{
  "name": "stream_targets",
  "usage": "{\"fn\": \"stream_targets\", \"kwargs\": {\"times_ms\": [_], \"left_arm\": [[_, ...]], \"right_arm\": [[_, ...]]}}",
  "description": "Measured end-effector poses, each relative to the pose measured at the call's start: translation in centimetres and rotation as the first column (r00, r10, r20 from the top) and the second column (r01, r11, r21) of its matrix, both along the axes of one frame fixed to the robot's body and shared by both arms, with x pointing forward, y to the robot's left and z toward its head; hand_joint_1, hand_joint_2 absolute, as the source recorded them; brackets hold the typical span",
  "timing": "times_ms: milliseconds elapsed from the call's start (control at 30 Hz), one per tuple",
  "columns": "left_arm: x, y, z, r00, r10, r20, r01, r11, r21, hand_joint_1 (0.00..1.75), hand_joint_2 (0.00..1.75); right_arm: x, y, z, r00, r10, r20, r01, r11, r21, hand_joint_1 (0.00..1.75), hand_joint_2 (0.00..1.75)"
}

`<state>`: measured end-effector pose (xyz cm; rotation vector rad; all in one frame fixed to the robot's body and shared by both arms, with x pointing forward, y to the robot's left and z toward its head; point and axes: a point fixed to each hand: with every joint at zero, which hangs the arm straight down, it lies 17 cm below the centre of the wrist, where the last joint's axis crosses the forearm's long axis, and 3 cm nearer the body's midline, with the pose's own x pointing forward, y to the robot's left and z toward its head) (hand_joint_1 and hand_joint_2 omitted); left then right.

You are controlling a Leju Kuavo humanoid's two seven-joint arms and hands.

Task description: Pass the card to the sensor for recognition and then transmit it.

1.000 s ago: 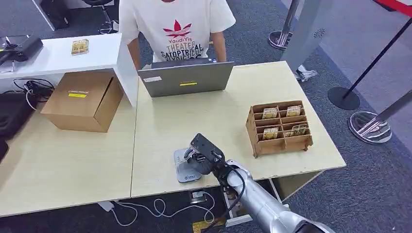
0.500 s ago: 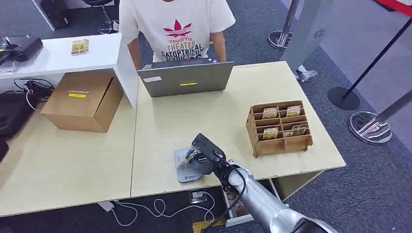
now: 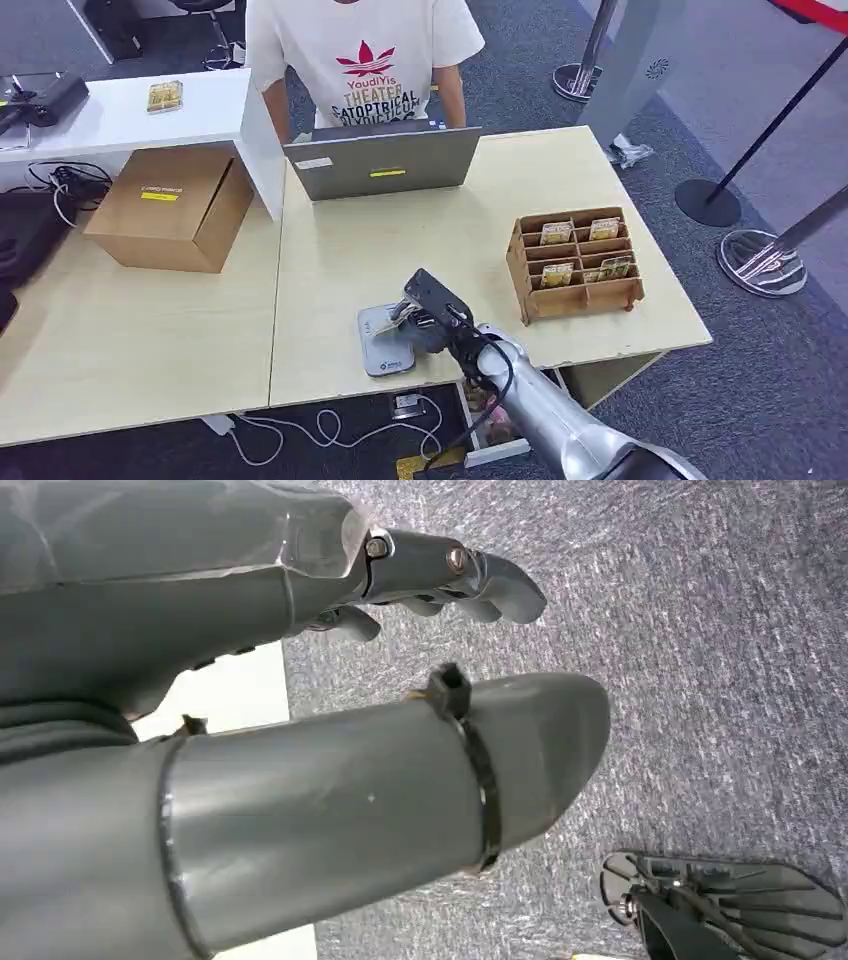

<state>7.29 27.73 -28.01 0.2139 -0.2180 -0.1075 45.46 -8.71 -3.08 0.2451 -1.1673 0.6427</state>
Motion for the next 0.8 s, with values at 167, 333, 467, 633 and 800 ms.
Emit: {"fn": "stream_targets", "kwargs": {"times_ms": [167,333,467,633,800], "left_arm": [[0.0,0.2,0.0,1.000,-0.003,0.001,0.003,1.000,0.003,0.00,0.00],[0.0,0.3,0.0,1.000,-0.003,0.001,0.003,1.000,0.005,0.00,0.00],[0.0,0.3,0.0,1.000,-0.003,0.001,0.003,1.000,0.005,0.00,0.00],[0.0,0.3,0.0,1.000,-0.003,0.001,0.003,1.000,0.005,0.00,0.00],[0.0,0.3,0.0,1.000,-0.005,0.001,0.005,1.000,0.004,0.00,0.00]], "right_arm": [[0.1,-1.0,-0.5,1.000,-0.015,0.002,0.015,1.000,-0.026,1.75,1.75],[0.1,-1.3,-0.7,1.000,-0.020,0.001,0.020,0.999,-0.032,1.75,1.75],[0.1,-1.5,-0.8,1.000,-0.021,-0.002,0.021,0.999,-0.035,1.75,1.75],[0.1,-1.6,-0.9,1.000,-0.022,-0.002,0.022,0.999,-0.036,1.75,1.75],[-0.2,-2.0,-1.4,0.999,-0.032,-0.010,0.032,0.998,-0.046,1.75,1.75]]}}
